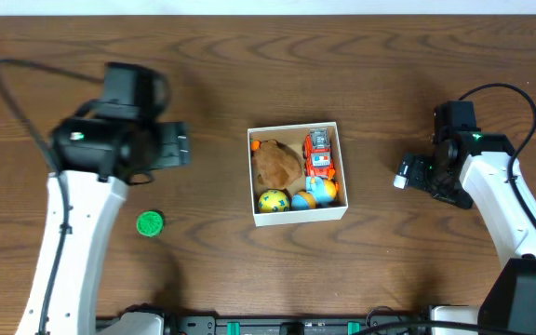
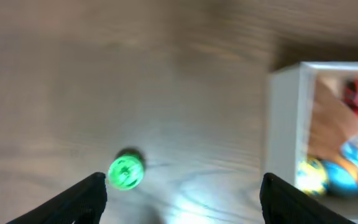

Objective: Pack container
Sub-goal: 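Lift the left gripper out of the box and move to the green toy, then lower the left gripper onto the green spiky toy and grasp it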

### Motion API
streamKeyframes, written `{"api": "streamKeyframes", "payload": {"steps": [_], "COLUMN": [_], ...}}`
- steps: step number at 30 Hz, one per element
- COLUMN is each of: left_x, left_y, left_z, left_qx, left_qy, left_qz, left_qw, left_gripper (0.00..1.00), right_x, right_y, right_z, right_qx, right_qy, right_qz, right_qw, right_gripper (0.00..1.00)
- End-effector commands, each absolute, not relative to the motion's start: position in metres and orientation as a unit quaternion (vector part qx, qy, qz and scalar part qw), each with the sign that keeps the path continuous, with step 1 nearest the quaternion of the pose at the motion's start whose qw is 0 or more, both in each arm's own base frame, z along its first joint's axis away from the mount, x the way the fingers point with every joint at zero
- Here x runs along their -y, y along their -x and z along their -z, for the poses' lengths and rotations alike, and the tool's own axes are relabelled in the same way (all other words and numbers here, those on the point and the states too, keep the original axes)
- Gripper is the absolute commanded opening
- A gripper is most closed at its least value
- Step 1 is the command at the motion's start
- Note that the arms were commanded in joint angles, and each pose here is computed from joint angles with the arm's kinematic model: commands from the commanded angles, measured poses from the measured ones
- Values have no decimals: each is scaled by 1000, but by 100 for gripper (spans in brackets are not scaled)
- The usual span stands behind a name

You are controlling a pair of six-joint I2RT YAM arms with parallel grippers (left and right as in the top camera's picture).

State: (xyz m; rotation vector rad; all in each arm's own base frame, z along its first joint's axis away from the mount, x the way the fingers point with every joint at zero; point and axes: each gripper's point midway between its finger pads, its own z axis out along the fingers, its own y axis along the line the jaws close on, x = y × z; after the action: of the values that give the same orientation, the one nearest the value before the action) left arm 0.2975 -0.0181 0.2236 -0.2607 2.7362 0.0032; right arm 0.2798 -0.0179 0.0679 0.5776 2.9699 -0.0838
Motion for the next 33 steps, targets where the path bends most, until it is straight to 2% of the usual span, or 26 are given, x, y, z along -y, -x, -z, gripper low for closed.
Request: {"api": "streamKeyframes", "payload": {"steps": [1,8,15,33], "left_x": [-9,-34,-43,-41], "left_y": [-285,-262,-250,-236], "left_z": [-192,-116,-53,14], "left_qx": [-973,-970,-967,-968], "left_qy": [175,232,247,245], "left_qz": [-10,-16,-13,-23], "left_qw": [147,76,57,-43], "left_gripper": [82,84,87,87], "right_x": [19,19,19,19], "right_y": [-279,-278,-278,-277], "right_z": [-68,-68,-68,-68], "right_qx": [-980,-980,-980,-981], "right_qy": [-187,-187,-187,-187], "right_qz": [26,27,27,27], "right_qw": [57,55,55,54], "right_gripper": [99,99,99,99]}}
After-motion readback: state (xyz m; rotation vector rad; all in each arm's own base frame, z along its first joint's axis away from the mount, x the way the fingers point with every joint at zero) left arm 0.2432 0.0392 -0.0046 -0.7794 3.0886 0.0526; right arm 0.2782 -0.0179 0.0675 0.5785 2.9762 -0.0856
